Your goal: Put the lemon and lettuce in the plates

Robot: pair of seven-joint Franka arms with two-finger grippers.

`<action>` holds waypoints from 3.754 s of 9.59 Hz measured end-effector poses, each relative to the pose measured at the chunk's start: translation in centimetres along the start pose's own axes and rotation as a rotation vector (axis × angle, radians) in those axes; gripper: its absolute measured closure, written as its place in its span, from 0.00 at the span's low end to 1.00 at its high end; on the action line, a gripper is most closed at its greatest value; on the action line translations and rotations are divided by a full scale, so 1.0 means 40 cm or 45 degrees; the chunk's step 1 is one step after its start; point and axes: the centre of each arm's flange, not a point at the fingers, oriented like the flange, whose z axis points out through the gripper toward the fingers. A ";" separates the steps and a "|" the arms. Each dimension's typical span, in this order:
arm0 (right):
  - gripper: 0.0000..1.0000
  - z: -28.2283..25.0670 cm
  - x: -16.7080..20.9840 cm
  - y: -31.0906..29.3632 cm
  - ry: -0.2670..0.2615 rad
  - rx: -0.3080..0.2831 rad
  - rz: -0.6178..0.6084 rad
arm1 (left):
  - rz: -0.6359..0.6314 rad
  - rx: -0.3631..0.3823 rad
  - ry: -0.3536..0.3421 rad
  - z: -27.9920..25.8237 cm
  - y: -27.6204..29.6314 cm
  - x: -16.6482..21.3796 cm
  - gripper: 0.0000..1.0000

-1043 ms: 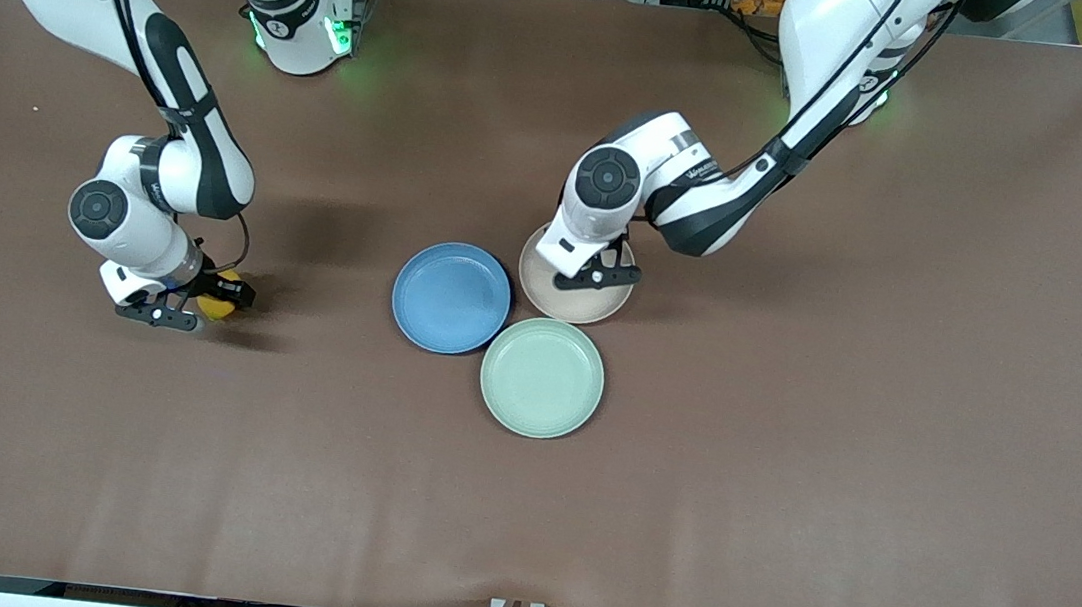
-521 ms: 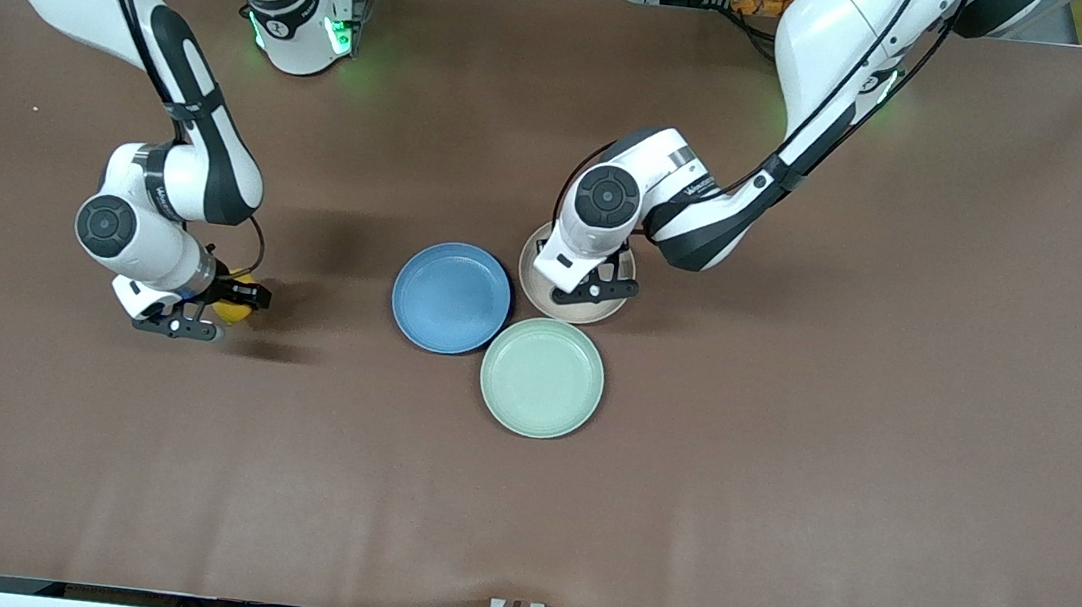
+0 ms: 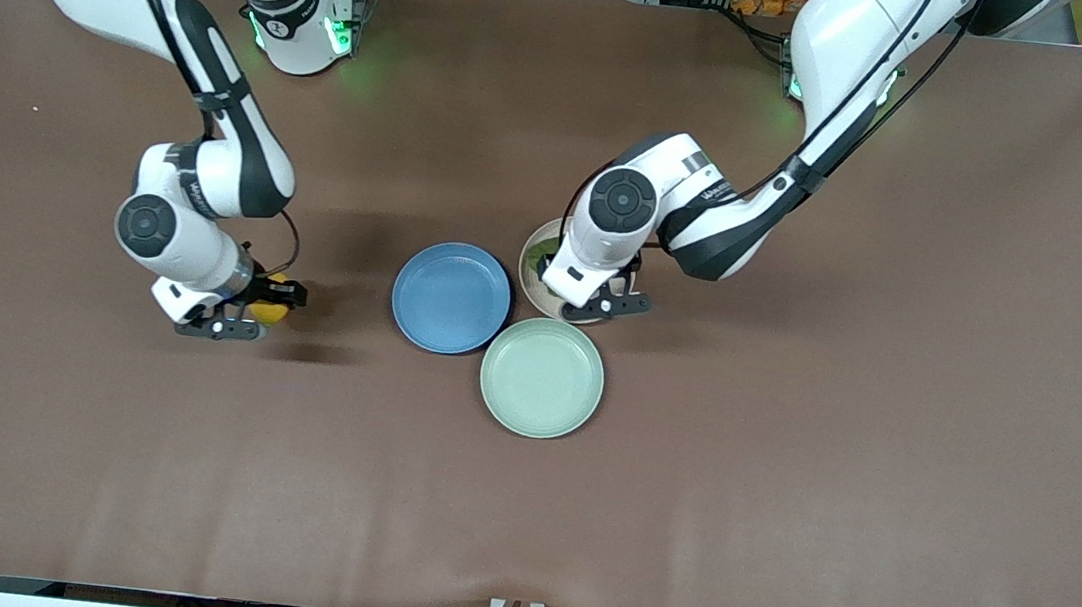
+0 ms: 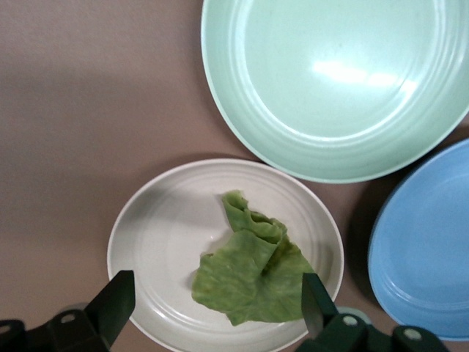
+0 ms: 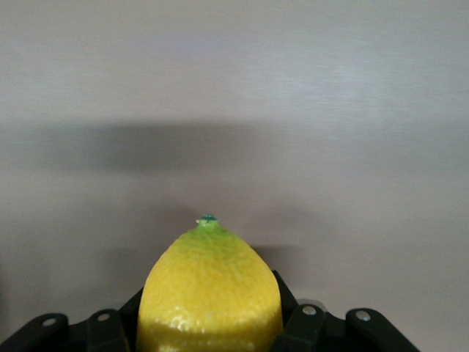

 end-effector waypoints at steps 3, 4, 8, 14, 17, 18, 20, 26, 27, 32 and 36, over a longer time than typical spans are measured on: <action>0.41 -0.056 0.000 -0.195 0.003 0.036 0.034 | -0.021 0.018 0.127 -0.070 -0.044 0.073 0.00; 0.41 -0.077 -0.002 -0.252 -0.013 0.029 0.045 | -0.029 0.035 0.181 -0.088 -0.066 0.110 0.00; 0.41 -0.124 -0.045 -0.459 -0.007 0.022 0.077 | -0.046 0.058 0.281 -0.167 -0.180 0.252 0.00; 0.41 -0.059 -0.090 -0.582 0.015 0.048 0.063 | 0.024 0.170 0.259 -0.347 -0.401 0.352 0.00; 0.41 0.012 -0.106 -0.623 0.020 0.065 0.031 | 0.174 0.213 0.150 -0.365 -0.507 0.336 0.00; 0.41 0.024 -0.111 -0.631 0.019 0.056 0.011 | 0.240 0.176 0.103 -0.387 -0.577 0.329 0.00; 0.41 0.036 -0.111 -0.634 0.037 0.033 -0.028 | 0.312 0.138 0.074 -0.434 -0.695 0.296 0.00; 0.41 0.096 -0.098 -0.624 0.067 0.048 -0.058 | 0.240 0.008 0.274 -0.687 -0.767 0.227 0.00; 0.41 0.105 -0.097 -0.622 0.066 0.049 -0.061 | 0.248 -0.003 0.307 -0.724 -0.758 0.221 0.00; 0.04 0.104 -0.091 -0.619 0.075 0.052 -0.057 | 0.360 0.039 0.254 -0.867 -0.757 0.171 0.00; 0.00 0.097 -0.072 -0.599 0.084 0.054 -0.035 | 0.419 0.049 0.280 -0.978 -0.768 0.143 0.00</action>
